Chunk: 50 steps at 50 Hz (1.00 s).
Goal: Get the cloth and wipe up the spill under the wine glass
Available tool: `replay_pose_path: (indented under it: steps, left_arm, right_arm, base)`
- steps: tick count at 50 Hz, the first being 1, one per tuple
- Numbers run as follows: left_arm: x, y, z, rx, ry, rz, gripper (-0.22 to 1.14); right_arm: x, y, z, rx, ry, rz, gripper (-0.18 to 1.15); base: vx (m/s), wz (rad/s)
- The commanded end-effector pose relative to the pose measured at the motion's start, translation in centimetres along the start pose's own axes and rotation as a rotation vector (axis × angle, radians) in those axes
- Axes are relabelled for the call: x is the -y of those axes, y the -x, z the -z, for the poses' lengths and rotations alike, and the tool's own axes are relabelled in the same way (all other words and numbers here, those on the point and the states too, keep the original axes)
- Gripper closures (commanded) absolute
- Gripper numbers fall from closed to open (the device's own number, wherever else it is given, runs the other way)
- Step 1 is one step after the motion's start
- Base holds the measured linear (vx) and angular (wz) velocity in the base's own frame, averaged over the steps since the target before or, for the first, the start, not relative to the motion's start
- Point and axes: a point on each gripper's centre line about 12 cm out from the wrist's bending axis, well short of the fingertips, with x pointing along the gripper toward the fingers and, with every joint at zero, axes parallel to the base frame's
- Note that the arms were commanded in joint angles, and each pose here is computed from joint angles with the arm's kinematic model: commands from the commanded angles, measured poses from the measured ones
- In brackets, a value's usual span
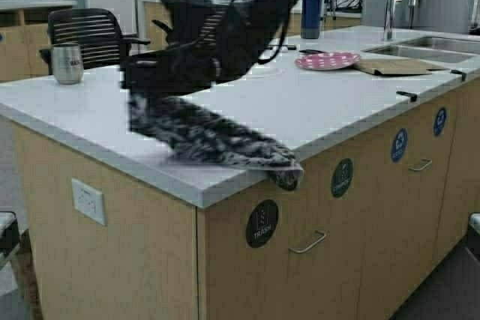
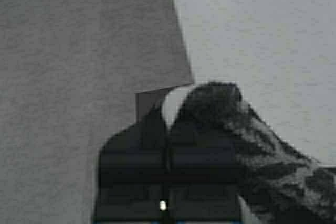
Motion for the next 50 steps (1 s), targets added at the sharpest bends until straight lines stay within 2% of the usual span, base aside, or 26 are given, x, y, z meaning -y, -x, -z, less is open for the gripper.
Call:
replay_pose_path:
  steps: [1, 5, 9, 21, 28, 40, 50]
  left_arm:
    - [0.2, -0.3, -1.6, 0.044, 0.001, 0.007, 0.76]
    - [0.2, -0.3, -1.3, 0.038, 0.002, 0.006, 0.76]
    - [0.1, -0.5, -1.0, 0.031, -0.001, 0.004, 0.76]
    - [-0.1, -1.1, 2.4, -0.041, -0.001, -0.004, 0.76]
    - [-0.3, -1.5, 4.5, -0.067, 0.015, -0.009, 0.76]
    - [0.2, -1.7, 9.7, -0.134, 0.030, 0.007, 0.77]
    - [1.1, -1.5, 14.3, -0.125, -0.014, 0.061, 0.77]
  right_arm:
    - [-3.5, -1.5, -3.4, 0.079, 0.015, -0.064, 0.91]
    - [-3.4, -2.1, -4.9, 0.100, 0.016, -0.058, 0.91]
    - [-0.8, -2.0, -5.8, 0.108, 0.007, -0.014, 0.91]
    - [11.6, 2.1, -4.4, 0.052, -0.063, 0.219, 0.91]
    - [16.7, 4.9, -2.5, 0.018, -0.095, 0.321, 0.91]
    - [21.1, 7.3, -0.9, -0.012, -0.123, 0.413, 0.91]
    - [22.5, 8.8, 0.3, -0.043, -0.140, 0.448, 0.91]
  base:
    - [0.00, 0.00]
    - [0.00, 0.00]
    - [0.00, 0.00]
    - [0.00, 0.00]
    - [0.00, 0.00]
    - [0.00, 0.00]
    - [0.00, 0.00]
